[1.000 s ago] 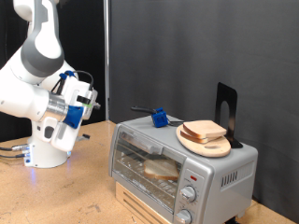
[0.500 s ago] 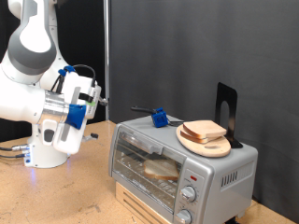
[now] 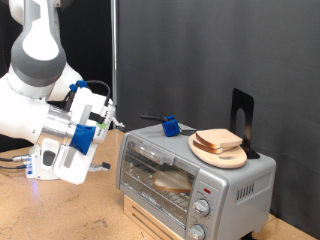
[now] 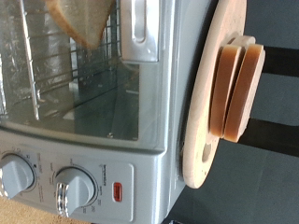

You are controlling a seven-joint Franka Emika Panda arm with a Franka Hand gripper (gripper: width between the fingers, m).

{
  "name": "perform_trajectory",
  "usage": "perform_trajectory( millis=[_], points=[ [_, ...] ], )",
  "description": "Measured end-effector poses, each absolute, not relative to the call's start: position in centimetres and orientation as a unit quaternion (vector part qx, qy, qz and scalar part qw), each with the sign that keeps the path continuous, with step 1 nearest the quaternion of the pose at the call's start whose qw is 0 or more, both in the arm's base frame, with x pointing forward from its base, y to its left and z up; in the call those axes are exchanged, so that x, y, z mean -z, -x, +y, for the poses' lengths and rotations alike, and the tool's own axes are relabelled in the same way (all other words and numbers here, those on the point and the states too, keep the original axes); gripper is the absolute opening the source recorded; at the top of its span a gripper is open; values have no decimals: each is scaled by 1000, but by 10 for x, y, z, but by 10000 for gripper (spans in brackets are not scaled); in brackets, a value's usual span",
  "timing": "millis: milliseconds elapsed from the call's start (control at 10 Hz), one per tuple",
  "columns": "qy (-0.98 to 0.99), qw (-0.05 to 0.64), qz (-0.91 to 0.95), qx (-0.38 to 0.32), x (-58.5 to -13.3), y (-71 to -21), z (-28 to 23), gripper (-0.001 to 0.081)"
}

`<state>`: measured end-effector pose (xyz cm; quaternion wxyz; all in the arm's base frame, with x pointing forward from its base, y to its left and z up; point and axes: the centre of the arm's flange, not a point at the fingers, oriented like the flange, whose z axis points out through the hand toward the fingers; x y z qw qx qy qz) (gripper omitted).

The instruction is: Make a piece of toast with the oven

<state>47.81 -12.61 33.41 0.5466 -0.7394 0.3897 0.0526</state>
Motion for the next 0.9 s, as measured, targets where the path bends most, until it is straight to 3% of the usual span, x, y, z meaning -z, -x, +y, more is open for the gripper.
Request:
perform_trajectory(
  millis=[500, 900],
  points=[
    [797, 486, 339, -121, -334, -513, -146, 808],
    [791, 484, 359, -106, -319, -549, -152, 808]
  ],
)
